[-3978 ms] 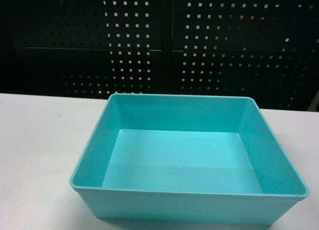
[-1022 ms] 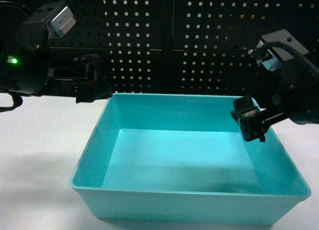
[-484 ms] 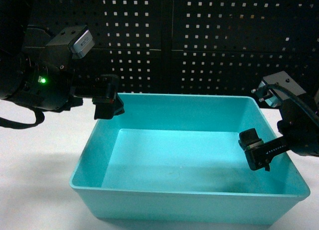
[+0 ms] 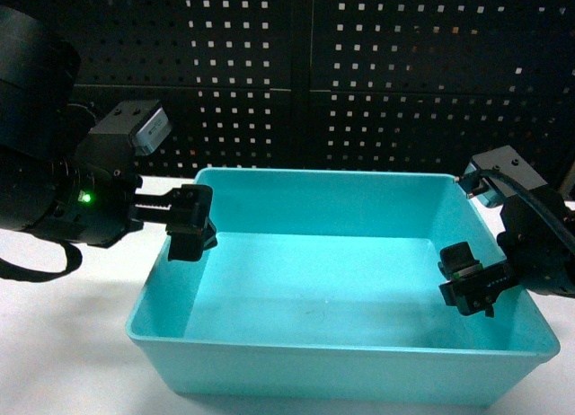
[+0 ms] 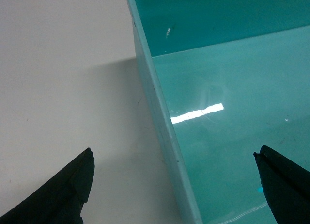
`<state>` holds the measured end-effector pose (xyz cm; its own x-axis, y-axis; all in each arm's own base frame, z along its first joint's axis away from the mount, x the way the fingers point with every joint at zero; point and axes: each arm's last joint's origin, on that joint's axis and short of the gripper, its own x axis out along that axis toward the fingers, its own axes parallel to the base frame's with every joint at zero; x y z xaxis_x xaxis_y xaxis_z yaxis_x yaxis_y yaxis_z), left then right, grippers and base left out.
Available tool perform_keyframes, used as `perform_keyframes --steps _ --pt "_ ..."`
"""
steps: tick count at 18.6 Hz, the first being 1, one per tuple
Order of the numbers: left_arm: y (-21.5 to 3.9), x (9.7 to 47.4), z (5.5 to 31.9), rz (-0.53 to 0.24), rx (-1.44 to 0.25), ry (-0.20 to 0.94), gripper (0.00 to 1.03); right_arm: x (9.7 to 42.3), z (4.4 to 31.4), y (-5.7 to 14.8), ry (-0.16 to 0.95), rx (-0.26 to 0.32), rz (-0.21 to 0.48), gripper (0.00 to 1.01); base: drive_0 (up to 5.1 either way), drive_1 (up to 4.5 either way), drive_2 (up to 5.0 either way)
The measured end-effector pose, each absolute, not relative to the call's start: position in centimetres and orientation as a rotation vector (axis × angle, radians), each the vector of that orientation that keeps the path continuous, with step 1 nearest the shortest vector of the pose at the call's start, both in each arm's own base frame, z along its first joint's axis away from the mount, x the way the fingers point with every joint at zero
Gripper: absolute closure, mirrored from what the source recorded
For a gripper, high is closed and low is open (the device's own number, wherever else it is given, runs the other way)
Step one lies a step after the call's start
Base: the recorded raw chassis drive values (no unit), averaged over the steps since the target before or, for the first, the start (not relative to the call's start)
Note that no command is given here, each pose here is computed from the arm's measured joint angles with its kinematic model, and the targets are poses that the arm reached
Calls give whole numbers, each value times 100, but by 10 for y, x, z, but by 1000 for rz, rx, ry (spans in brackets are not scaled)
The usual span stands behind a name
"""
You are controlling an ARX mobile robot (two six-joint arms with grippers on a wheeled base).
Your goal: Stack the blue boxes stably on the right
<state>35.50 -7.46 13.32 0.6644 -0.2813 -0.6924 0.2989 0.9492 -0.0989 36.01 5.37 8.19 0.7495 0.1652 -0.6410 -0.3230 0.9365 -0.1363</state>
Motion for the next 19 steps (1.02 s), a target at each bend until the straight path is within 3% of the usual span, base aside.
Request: perform_keyframes --steps 5,8,12,16,19 --pt "-75 352 127 -298 20 828 5 360 82 56 672 -230 260 72 0 0 0" --pt "-75 352 118 -275 -5 869 5 363 83 59 681 -124 247 91 0 0 0" --pt "-81 352 118 -285 -63 899 5 365 82 62 680 -101 245 93 0 0 0" --pt "-90 346 115 -234 -156 975 6 365 81 59 675 -94 237 93 0 0 0" --pt "-90 342 112 -167 -222 1034 32 365 82 60 673 -93 230 93 0 0 0"
